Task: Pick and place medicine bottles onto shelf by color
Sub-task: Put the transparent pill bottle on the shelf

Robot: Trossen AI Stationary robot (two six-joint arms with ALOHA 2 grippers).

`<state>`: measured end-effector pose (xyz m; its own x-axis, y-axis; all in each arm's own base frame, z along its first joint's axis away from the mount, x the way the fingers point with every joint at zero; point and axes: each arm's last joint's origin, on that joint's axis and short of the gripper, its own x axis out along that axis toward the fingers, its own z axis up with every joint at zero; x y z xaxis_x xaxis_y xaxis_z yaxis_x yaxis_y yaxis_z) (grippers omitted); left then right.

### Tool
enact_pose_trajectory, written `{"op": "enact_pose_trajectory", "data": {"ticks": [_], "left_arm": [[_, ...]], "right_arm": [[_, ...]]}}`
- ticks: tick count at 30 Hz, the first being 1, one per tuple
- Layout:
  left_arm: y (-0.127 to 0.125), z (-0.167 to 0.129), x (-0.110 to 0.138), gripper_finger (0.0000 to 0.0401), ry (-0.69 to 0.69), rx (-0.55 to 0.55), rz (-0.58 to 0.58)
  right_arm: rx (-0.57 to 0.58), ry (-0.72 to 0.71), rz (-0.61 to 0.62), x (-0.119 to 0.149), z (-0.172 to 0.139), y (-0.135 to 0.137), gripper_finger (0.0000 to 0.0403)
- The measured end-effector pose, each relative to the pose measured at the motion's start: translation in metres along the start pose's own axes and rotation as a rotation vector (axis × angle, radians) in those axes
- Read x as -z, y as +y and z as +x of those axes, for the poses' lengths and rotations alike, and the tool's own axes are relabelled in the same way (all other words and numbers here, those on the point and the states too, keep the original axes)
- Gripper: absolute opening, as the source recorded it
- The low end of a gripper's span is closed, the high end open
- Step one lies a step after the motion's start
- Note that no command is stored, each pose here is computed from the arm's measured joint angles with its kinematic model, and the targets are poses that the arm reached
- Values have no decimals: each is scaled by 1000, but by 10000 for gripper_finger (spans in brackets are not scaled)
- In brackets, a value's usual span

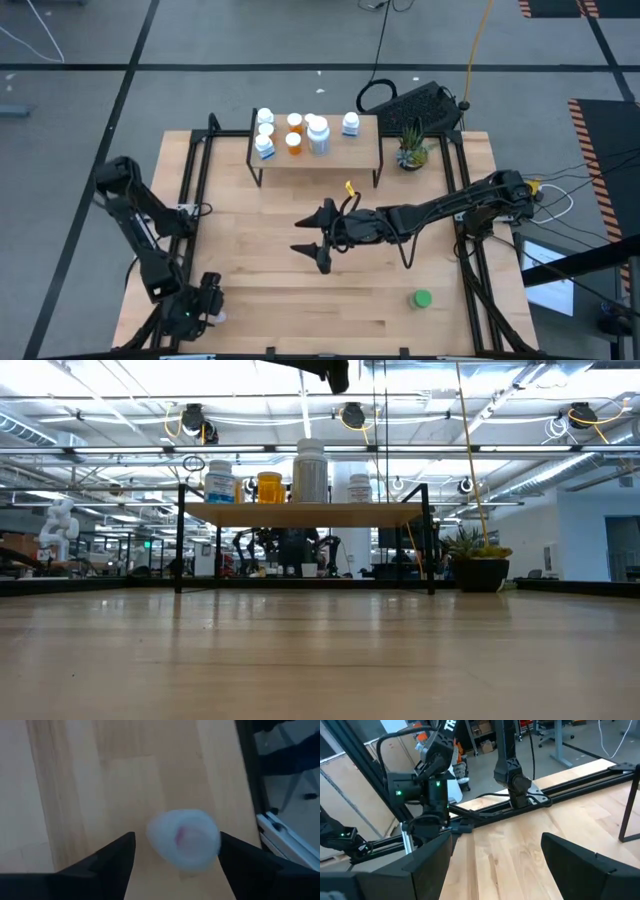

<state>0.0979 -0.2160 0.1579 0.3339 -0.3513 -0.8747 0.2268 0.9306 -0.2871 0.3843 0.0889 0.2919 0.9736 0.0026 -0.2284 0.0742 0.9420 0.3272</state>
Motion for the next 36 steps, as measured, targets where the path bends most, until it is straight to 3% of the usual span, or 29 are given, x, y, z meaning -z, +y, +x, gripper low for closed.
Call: {"op": "enact_pose_trajectory", "data": {"ticks": [10, 17, 25, 31, 36], "left_arm": [[6, 23, 1, 212, 10, -111, 66], [27, 32, -21, 161, -18, -203, 105], [73, 33, -58, 170, -43, -334, 140], [112, 30, -85, 171, -69, -344, 79], [140, 26, -104, 162, -145, -327, -39]], "right_arm": [[5, 4, 6, 1, 0, 1, 299], [64, 4, -38, 5, -2, 4, 299], [83, 24, -52, 7, -2, 2, 299], [341, 43, -88, 8, -16, -4, 299], [415, 148, -79, 9, -31, -12, 299]]}}
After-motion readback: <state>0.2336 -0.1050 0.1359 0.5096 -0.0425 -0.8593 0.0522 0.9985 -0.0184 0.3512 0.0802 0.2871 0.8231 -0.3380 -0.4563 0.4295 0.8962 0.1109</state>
